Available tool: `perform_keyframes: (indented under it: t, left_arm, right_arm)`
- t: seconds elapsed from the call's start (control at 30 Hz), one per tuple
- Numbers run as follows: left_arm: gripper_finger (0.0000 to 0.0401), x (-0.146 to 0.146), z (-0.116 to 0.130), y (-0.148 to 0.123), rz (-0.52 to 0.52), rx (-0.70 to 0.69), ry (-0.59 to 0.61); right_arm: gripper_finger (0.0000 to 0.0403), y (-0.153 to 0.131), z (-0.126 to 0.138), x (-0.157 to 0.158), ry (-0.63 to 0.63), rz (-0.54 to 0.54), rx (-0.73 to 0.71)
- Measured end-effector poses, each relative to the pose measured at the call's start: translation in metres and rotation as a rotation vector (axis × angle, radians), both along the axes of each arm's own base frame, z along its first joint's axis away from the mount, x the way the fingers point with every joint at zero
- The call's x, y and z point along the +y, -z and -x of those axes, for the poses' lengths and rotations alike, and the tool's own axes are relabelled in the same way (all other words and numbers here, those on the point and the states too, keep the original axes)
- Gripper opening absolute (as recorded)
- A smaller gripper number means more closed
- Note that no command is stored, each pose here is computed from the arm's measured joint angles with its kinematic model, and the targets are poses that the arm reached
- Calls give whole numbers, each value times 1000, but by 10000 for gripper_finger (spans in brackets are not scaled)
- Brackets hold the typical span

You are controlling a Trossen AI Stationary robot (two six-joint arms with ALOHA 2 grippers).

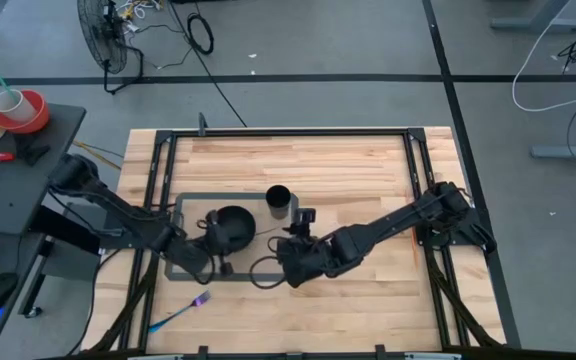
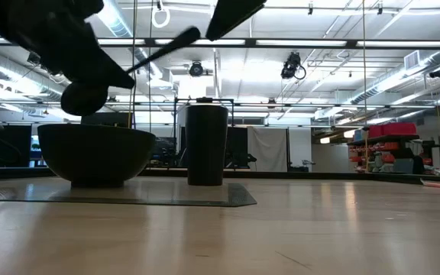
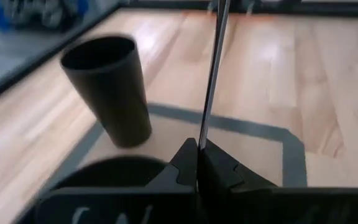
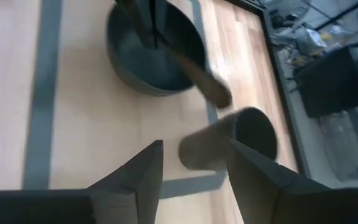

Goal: Pick & Place Utensil
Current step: Put the black spoon into the black bowl

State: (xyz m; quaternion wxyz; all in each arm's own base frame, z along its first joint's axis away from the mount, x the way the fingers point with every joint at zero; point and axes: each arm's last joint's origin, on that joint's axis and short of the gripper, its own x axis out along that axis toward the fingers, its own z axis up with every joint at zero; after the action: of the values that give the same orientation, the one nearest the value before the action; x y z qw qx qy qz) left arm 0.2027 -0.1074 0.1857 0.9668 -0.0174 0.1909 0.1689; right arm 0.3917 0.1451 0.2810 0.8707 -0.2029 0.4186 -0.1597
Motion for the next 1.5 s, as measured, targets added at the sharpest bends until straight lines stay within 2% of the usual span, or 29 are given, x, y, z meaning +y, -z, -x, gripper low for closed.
perform_keyframes:
  t: [0.17,0.3,0.47,0.67,0.8,0.9,1.07,1.27,1.5]
  left_arm:
    - [7,13,19,8,-57,-118,72]
    - [7,15,25,13,-83,-143,166]
    - [11,14,25,13,-117,-127,210]
    - [7,14,25,14,-124,-123,225]
    - [9,14,25,13,-128,-124,213]
    - [15,15,25,13,-142,-124,182]
    - [7,15,25,13,-160,-119,183]
    - [14,15,25,14,-150,-119,198]
    - [11,14,25,14,-137,-116,233]
  right_arm:
    - [178,5,2,1,29,47,-11]
    - [178,9,-6,-2,14,68,-65]
    - [178,13,-20,-8,-43,80,-151]
    - [178,12,-30,-13,-121,-4,-207]
    - [174,11,-31,-13,-155,-21,-216]
    - [158,11,-31,-12,-169,-8,-208]
    - [119,11,-30,-8,-192,10,-198]
    - [75,10,-31,-8,-203,20,-208]
    - [49,9,-33,-8,-238,-10,-220]
